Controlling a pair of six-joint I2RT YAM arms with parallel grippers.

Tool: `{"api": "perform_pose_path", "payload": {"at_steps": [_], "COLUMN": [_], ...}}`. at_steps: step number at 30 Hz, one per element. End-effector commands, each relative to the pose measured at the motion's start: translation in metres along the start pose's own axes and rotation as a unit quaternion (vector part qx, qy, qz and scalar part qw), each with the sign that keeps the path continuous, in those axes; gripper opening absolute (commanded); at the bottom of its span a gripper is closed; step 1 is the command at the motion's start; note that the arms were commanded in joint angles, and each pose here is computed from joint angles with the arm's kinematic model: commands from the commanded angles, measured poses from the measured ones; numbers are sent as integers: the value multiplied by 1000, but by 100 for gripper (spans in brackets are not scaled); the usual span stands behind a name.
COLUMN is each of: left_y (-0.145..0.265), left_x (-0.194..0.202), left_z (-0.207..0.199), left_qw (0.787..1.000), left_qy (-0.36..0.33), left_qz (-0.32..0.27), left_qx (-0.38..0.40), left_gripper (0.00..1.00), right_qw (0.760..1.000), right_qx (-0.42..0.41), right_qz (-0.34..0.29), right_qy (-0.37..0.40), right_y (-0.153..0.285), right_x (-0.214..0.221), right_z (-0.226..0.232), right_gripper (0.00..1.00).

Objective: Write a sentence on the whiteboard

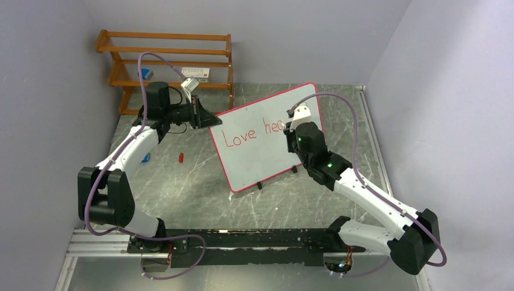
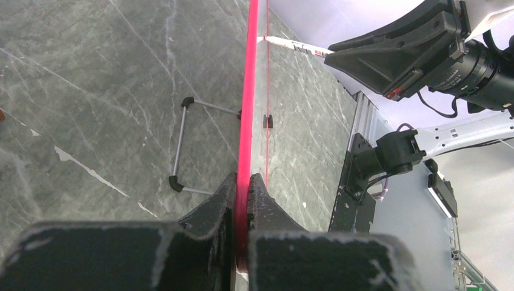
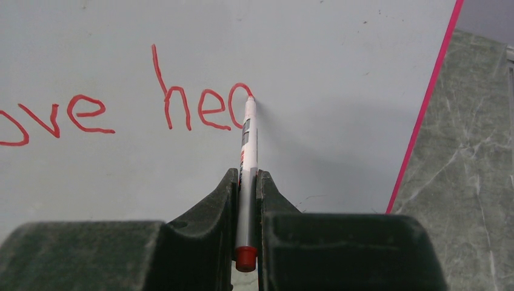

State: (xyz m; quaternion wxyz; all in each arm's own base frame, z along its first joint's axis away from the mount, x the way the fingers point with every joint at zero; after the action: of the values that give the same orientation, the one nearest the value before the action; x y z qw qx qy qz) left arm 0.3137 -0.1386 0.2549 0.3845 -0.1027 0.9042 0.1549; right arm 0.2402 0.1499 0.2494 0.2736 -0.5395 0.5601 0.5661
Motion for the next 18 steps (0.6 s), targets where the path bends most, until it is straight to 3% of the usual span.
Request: {"api": "perform_pose_path", "payload": {"at_steps": [1,18], "left_y": [-10,-10], "left_x": [26,26], "left_z": [16,16], "left_qw": [998,998], "left_qy": [30,31], "left_qz": [40,41], "left_qx": [-25,-28], "left_gripper": [5,5], "right_qw": [1000,1000], "right_qx": [9,-14], "right_qz": [-26,23], "right_qy": [-9,-5], "right_y": [-4,4], "right_x": [-15,11], "right_z": [-4,0], "right_gripper": [0,0]}}
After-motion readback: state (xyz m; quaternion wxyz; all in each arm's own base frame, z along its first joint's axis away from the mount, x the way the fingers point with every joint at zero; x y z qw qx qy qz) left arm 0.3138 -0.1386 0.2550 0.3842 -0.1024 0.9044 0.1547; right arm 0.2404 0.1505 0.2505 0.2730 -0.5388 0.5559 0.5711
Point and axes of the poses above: each gripper's point midway between its finger pads, its own y axis back along the fingers, its own z axis along the line the jaws close on, x = y × z, the point moved 8 cm from there along y, back along the fingers, and after that the axes turned 6 degrees about y, right-handed, at the moved point
